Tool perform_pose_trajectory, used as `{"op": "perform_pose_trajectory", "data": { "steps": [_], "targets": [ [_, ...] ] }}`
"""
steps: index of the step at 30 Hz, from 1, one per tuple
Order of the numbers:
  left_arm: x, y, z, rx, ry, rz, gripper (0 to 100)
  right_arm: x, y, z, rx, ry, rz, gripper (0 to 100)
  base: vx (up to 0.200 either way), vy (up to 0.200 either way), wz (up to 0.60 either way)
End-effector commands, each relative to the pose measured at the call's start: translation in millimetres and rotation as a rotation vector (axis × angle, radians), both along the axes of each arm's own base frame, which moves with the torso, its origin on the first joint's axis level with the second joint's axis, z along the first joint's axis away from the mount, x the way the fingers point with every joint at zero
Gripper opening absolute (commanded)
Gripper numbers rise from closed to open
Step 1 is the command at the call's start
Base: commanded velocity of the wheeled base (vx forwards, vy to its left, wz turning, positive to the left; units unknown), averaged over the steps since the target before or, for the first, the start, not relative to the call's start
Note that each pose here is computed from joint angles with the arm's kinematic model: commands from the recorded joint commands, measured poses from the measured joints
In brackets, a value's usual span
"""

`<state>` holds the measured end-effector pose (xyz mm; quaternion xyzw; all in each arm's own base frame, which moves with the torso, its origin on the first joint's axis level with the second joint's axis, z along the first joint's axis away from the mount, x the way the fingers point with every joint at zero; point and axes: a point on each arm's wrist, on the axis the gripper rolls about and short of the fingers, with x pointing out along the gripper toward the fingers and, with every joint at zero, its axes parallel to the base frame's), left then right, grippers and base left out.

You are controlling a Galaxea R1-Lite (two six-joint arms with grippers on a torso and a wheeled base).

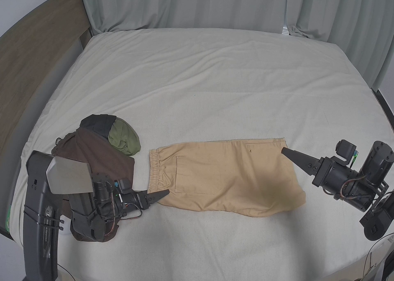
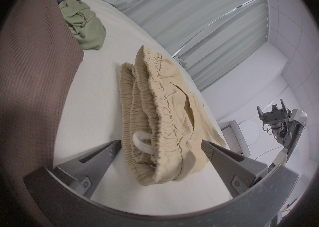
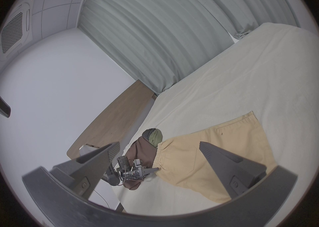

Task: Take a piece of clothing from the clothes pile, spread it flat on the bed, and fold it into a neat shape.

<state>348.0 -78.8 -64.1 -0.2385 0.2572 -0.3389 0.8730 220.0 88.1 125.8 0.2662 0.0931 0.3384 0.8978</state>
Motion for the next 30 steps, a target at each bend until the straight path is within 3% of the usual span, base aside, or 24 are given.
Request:
{"op": "perform_pose_trajectory", "data": {
  "steps": [1,11,28,29,30],
  "targets": [
    [-1.8,-10.6,-6.5,-0.024,0.051,-0.009,100,-0.4,0.3,0.0,0.000,0.000,0.002,100,0.000,0.000,0.00],
    [7.7,-23.1,24.2,-0.192,0.109,0.017,100,-0.4,1.9,-1.7,-0.003,0.007,0.009,100,0.000,0.000,0.00],
    [15.2,-30.5,22.3,-0.195,0.088,0.057,100,-1.5,2.6,-3.6,-0.007,0.015,0.012,100,0.000,0.000,0.00],
    [15.2,-30.5,22.3,-0.195,0.088,0.057,0,-1.6,2.9,-3.6,-0.007,0.015,0.013,100,0.000,0.000,0.00],
    [15.1,-30.4,21.1,-0.195,0.091,0.058,0,-1.6,2.9,-3.6,-0.007,0.015,0.013,100,0.000,0.000,0.00]
  ]
}}
